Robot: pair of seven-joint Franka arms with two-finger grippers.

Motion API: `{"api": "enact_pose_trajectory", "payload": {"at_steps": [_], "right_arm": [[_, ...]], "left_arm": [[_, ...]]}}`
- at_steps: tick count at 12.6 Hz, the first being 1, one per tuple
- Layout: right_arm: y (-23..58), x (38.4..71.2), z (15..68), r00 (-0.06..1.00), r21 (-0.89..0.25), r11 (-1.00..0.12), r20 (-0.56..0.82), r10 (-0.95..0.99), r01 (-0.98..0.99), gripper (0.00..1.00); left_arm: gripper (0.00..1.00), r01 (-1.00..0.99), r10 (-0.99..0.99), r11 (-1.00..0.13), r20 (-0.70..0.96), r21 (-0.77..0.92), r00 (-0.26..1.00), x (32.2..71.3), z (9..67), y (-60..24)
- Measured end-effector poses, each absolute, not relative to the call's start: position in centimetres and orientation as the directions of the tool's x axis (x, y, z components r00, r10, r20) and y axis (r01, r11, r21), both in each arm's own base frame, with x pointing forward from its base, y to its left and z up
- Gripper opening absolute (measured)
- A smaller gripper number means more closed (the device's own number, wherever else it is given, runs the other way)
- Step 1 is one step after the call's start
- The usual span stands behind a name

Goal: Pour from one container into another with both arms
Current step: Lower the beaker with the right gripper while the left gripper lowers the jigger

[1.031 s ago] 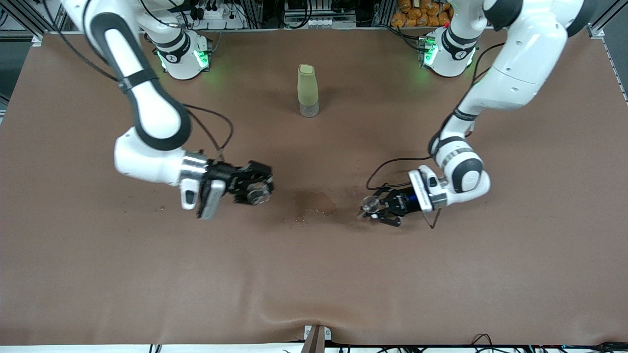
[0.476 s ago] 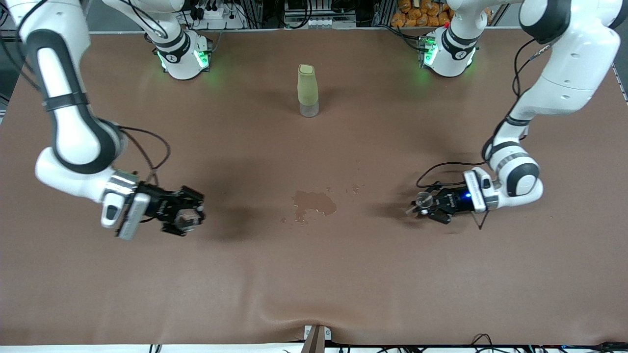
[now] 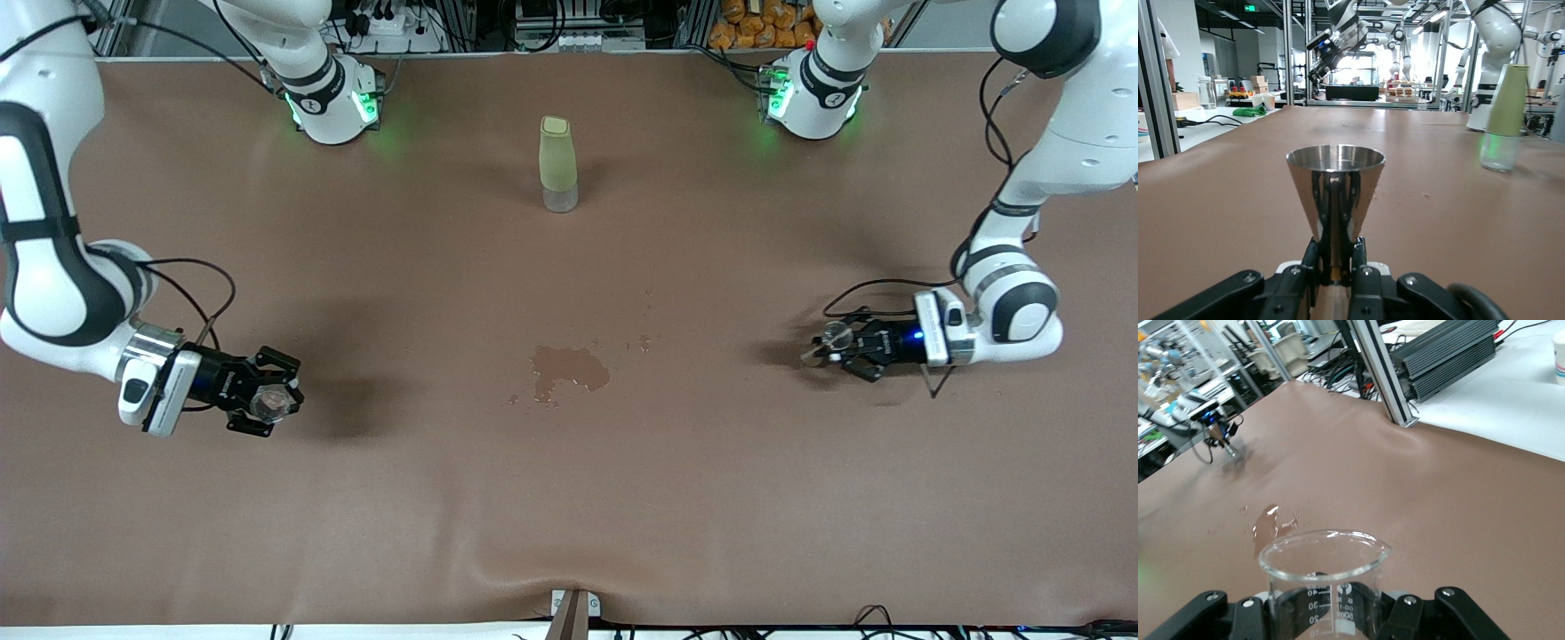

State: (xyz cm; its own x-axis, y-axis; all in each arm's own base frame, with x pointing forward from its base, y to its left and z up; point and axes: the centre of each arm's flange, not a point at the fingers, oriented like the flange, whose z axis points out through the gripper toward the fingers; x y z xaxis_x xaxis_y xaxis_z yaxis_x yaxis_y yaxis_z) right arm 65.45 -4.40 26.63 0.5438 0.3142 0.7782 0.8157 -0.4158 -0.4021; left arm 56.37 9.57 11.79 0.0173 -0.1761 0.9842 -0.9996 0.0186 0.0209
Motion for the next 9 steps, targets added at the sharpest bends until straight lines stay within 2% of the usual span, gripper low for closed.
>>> {"api": "enact_pose_trajectory", "payload": {"at_steps": [9], "right_arm": [[-13.5,65.2,19.0,0.372,-0.251,-0.340,0.856,0.358,0.906,0.15]], "left_arm": [[0.21,-0.998,-0.151,-0.009,0.986,0.067,0.068,54.3,8.2,15.2]]}}
